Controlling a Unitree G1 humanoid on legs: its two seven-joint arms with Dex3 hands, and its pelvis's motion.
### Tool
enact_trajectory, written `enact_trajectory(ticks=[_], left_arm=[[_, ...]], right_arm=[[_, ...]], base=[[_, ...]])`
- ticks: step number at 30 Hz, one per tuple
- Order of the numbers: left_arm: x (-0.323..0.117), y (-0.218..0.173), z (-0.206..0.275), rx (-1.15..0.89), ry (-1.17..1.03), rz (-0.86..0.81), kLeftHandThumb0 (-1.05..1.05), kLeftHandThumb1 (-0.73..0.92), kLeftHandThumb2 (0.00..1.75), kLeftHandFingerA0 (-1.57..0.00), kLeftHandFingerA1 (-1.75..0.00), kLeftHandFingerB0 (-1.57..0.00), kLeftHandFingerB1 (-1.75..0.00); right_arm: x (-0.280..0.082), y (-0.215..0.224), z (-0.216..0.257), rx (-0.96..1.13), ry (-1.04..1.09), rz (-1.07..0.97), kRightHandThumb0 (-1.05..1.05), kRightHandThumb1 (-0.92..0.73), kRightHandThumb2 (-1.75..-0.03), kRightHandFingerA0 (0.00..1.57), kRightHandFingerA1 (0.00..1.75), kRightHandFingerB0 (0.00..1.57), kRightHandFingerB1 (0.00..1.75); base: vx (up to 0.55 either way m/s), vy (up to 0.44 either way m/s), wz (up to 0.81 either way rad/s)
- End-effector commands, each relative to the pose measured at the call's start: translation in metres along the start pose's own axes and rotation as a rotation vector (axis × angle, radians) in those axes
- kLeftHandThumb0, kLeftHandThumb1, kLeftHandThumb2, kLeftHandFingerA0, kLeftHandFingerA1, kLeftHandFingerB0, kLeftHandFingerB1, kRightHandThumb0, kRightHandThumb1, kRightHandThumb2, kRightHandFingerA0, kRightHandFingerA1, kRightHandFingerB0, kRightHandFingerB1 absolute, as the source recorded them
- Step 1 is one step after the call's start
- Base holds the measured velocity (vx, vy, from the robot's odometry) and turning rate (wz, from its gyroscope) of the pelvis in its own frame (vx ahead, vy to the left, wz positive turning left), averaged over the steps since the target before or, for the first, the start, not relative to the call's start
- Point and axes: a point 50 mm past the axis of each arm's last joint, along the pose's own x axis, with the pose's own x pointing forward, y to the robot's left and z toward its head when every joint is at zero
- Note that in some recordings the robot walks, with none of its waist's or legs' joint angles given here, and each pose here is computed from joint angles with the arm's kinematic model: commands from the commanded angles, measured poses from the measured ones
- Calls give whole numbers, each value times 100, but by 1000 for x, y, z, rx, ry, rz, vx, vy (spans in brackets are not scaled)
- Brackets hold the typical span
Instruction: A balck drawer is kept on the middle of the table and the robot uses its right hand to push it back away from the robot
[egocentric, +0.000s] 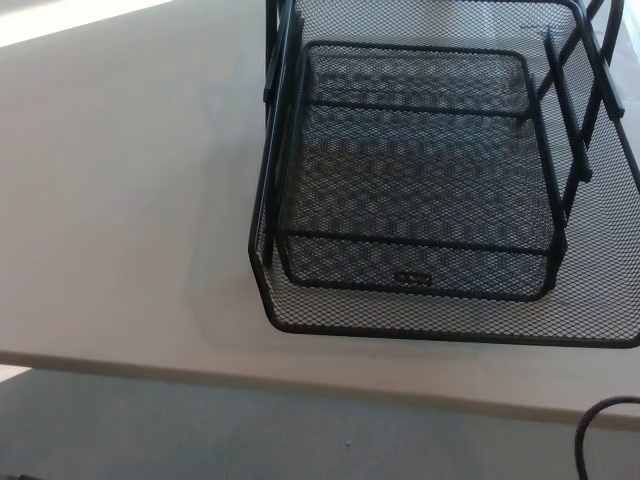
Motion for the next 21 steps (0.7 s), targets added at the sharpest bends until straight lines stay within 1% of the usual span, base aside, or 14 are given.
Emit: enact_trajectory(ticks=[1, 4, 5, 7, 8, 16, 17, 21], left_arm=[[-4, 6, -4, 14, 0, -1, -56, 71, 63, -49, -38, -35, -33], [-4, 6, -3, 19, -1, -2, -57, 71, 63, -48, -38, -35, -34], [-4, 6, -3, 17, -2, -1, -55, 71, 63, -48, -39, -36, -34], [-4, 6, -3, 13, -3, 1, -55, 71, 63, -48, -39, -36, -34], [-4, 6, -3, 13, -4, 1, -54, 75, 63, -49, -38, -37, -34], [-4, 7, -2, 14, -4, 1, -55, 74, 62, -51, -38, -36, -33], [-4, 7, -1, 16, -4, 1, -55, 74, 63, -50, -38, -35, -33], [-3, 7, -1, 18, -8, -1, -55, 74, 63, -50, -38, -35, -33]], right_arm=[[-7, 2, 19, -10, -38, 104, -51, -87, -65, 42, 41, 34, 33], [-10, -1, 27, -49, -39, 94, -52, -87, -66, 42, 42, 34, 34], [-11, -3, 29, -68, -37, 93, -54, -84, -66, 40, 42, 32, 34], [-12, -7, 32, -94, -34, 93, -54, -84, -66, 40, 42, 32, 34], [-12, -9, 32, -101, -32, 95, -54, -84, -67, 39, 41, 31, 34], [-1, -38, 29, -138, 32, 130, -55, -80, -65, 39, 38, 31, 33], [2, -43, 29, -142, 40, 132, -48, -62, -99, 35, 56, 20, 47], [10, -53, 23, -120, 48, 130, -49, -62, -98, 37, 57, 21, 47]], base=[[0, 0, 0], [0, 0, 0], [0, 0, 0], [0, 0, 0], [0, 0, 0], [0, 0, 0], [0, 0, 0], [0, 0, 0]])
